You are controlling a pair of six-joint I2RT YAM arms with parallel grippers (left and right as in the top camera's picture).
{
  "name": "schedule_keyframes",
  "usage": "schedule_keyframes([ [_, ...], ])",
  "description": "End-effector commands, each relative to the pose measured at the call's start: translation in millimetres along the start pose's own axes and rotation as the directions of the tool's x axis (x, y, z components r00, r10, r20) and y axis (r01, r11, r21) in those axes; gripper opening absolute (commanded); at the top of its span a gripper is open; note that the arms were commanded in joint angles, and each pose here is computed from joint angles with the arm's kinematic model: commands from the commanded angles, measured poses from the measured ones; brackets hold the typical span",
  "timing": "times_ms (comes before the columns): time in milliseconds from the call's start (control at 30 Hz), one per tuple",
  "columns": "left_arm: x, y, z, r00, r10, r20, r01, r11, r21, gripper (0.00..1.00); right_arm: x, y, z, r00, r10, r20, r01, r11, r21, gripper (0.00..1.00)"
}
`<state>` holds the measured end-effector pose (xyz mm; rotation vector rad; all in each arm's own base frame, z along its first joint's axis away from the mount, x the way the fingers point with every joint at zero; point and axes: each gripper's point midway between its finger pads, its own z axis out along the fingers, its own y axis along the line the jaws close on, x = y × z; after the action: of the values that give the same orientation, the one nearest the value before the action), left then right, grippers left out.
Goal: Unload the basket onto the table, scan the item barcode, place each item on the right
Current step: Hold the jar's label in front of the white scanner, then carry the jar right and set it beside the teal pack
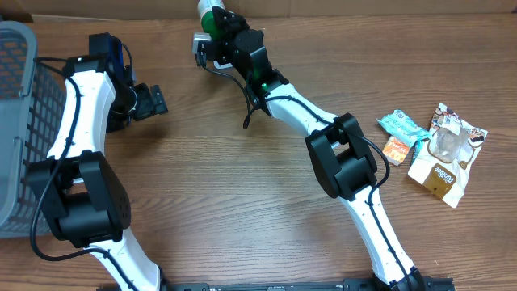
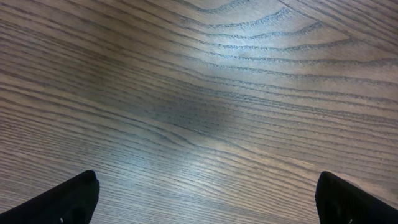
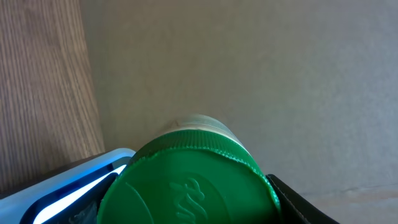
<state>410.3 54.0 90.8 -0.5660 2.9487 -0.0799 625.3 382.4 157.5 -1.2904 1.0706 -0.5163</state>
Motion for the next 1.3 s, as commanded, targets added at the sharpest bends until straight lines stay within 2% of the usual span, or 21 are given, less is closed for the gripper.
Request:
schedule_keyframes([
  [0, -4.2, -0.3, -5.6, 1.0, 0.009, 0.02, -0.009, 1.0, -0.002, 1.0, -14.1, -53.9, -7.3, 1.0, -0.001, 0.01, 0.0, 0.996, 0.084, 0.37],
  [133, -4.2, -0.3, -5.6, 1.0, 0.009, 0.02, -0.009, 1.0, -0.002, 1.0, -19.4, -87.3, -18.2, 1.0, 0.019, 0.004, -0.019, 0.996, 0.092, 0.37],
  [200, -4.2, -0.3, -5.6, 1.0, 0.009, 0.02, -0.009, 1.0, -0.002, 0.99, -18.4, -111.8, -26.8, 0.993, 0.122, -0.004, -0.121, 0.986, 0.112, 0.37],
  [233, -4.2, -0.3, -5.6, 1.0, 0.009, 0.02, -0.009, 1.0, -0.002, 0.99, -16.4, -131.5, -34.1, 0.976, 0.218, -0.013, -0.214, 0.967, 0.14, 0.37],
  [333, -4.2, -0.3, -5.6, 1.0, 0.009, 0.02, -0.009, 1.0, -0.002, 1.0, -9.3, -179.6, -56.6, 0.92, 0.391, -0.031, -0.376, 0.903, 0.208, 0.41],
  [400, -4.2, -0.3, -5.6, 1.0, 0.009, 0.02, -0.009, 1.0, -0.002, 1.0, -6.6, -198.9, -69.7, 0.889, 0.455, -0.041, -0.437, 0.873, 0.218, 0.44],
  [500, -4.2, -0.3, -5.6, 1.0, 0.009, 0.02, -0.009, 1.0, -0.002, 1.0, -3.3, -216.9, -93.4, 0.805, 0.589, -0.076, -0.567, 0.8, 0.195, 0.45],
  [567, -4.2, -0.3, -5.6, 1.0, 0.009, 0.02, -0.009, 1.0, -0.002, 1.0, 2.9, -213.8, -110.0, 0.708, 0.692, -0.14, -0.672, 0.722, 0.167, 0.45],
  [633, -4.2, -0.3, -5.6, 1.0, 0.009, 0.02, -0.009, 1.0, -0.002, 1.0, 10.5, -201.3, -127.9, 0.581, 0.781, -0.229, -0.771, 0.619, 0.153, 0.44],
  [733, -4.2, -0.3, -5.6, 1.0, 0.009, 0.02, -0.009, 1.0, -0.002, 0.99, 29.3, -166.0, -154.3, 0.375, 0.836, -0.4, -0.864, 0.472, 0.177, 0.44],
  [833, -4.2, -0.3, -5.6, 1.0, 0.009, 0.02, -0.009, 1.0, -0.002, 0.99, 51.4, -116.3, -187.0, 0.186, 0.782, -0.595, -0.893, 0.387, 0.23, 0.43],
  [967, -4.2, -0.3, -5.6, 1.0, 0.009, 0.02, -0.009, 1.0, -0.002, 1.0, 79.1, -57.7, -236.3, -0.055, 0.628, -0.776, -0.879, 0.338, 0.336, 0.34],
  [1033, -4.2, -0.3, -5.6, 1.0, 0.009, 0.02, -0.009, 1.0, -0.002, 1.0, 93.4, -37.3, -259.5, -0.173, 0.551, -0.816, -0.855, 0.328, 0.402, 0.34],
  [1133, -4.2, -0.3, -5.6, 1.0, 0.009, 0.02, -0.009, 1.0, -0.002, 1.0, 114.7, -19.3, -287.8, -0.361, 0.481, -0.799, -0.789, 0.299, 0.536, 0.34],
  [1200, -4.2, -0.3, -5.6, 1.0, 0.009, 0.02, -0.009, 1.0, -0.002, 1.0, 131.1, -12.2, -301.3, -0.464, 0.462, -0.756, -0.733, 0.279, 0.621, 0.33],
  [1267, -4.2, -0.3, -5.6, 1.0, 0.009, 0.02, -0.009, 1.0, -0.002, 0.99, 146.9, -6.6, -310.7, -0.528, 0.454, -0.718, -0.689, 0.265, 0.674, 0.33],
])
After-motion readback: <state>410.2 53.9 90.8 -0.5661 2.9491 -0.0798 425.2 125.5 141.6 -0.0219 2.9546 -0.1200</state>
